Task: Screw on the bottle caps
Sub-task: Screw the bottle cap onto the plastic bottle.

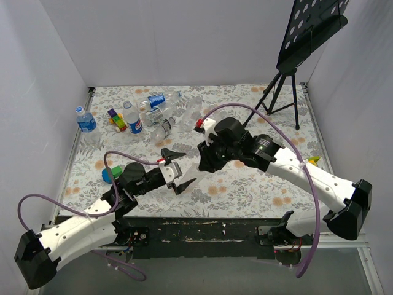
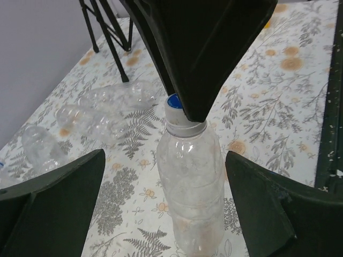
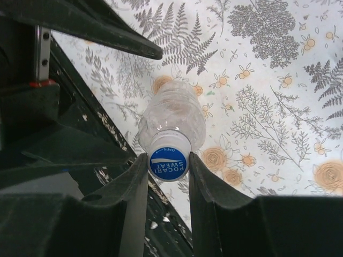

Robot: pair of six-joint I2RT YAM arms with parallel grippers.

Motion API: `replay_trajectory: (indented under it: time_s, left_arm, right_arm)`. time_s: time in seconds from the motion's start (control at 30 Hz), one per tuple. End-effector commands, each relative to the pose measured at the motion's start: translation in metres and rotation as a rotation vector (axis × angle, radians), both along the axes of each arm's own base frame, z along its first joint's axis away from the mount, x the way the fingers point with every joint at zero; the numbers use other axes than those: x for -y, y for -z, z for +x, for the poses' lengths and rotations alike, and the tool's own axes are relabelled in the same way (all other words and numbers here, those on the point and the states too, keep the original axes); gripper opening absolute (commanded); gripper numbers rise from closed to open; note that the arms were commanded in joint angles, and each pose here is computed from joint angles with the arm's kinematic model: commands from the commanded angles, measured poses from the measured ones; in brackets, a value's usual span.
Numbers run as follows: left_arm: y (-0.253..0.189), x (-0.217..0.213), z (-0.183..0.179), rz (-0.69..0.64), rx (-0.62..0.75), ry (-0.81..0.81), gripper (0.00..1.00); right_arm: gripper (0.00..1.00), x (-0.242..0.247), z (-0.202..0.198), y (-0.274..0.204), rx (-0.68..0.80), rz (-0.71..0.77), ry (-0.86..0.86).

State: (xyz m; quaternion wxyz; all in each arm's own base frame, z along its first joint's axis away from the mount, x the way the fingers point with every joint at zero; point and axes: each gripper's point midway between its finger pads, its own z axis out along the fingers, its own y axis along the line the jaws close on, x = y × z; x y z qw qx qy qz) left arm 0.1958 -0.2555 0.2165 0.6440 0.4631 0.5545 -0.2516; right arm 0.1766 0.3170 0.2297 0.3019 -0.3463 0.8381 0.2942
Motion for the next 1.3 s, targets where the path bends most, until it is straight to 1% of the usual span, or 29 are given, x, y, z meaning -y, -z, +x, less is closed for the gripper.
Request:
replay_trajectory:
  time_s: [0.0,0.13,0.2,0.33,0.43,0.6,0.8,1.1,1.27]
  left_arm:
    - [-0.026,0.010,-0.027,-0.057,-0.037,0.197,0.96]
    - [-0.023,0.016,-0.045,-0.044,-0.149,0.374,0.96]
    - [-0.022,0.017,-0.050,-0.040,-0.193,0.436,0.96]
    - [-0.021,0.019,-0.058,-0.050,-0.240,0.525,0.96]
    - [-0.018,0.020,-0.067,-0.044,-0.263,0.590,0.95]
    - [-0.013,0.023,-0.073,-0.043,-0.311,0.646,0.92]
    - [-0.009,0.028,-0.073,-0.041,-0.369,0.688,0.84]
    - [-0.016,0.028,-0.076,-0.073,-0.371,0.697,0.82]
    - [-0.015,0.029,-0.076,-0.074,-0.400,0.697,0.79]
  right_arm:
    - [0.01,0.008,-0.014,-0.036,0.167,0.013,-0.254]
    - [0.01,0.007,-0.031,-0.047,0.225,0.035,-0.437]
    - [0.01,0.007,-0.038,-0.049,0.243,0.050,-0.509]
    - [0.01,0.005,-0.054,-0.055,0.259,0.092,-0.641]
    - [0.01,0.003,-0.061,-0.061,0.282,0.120,-0.700]
    - [0.01,0.002,-0.068,-0.067,0.302,0.151,-0.761]
    - [0.01,0.001,-0.071,-0.065,0.295,0.160,-0.796]
    - [0.01,0.000,-0.074,-0.058,0.269,0.151,-0.816]
    - [0.01,-0.001,-0.074,-0.058,0.269,0.156,-0.823]
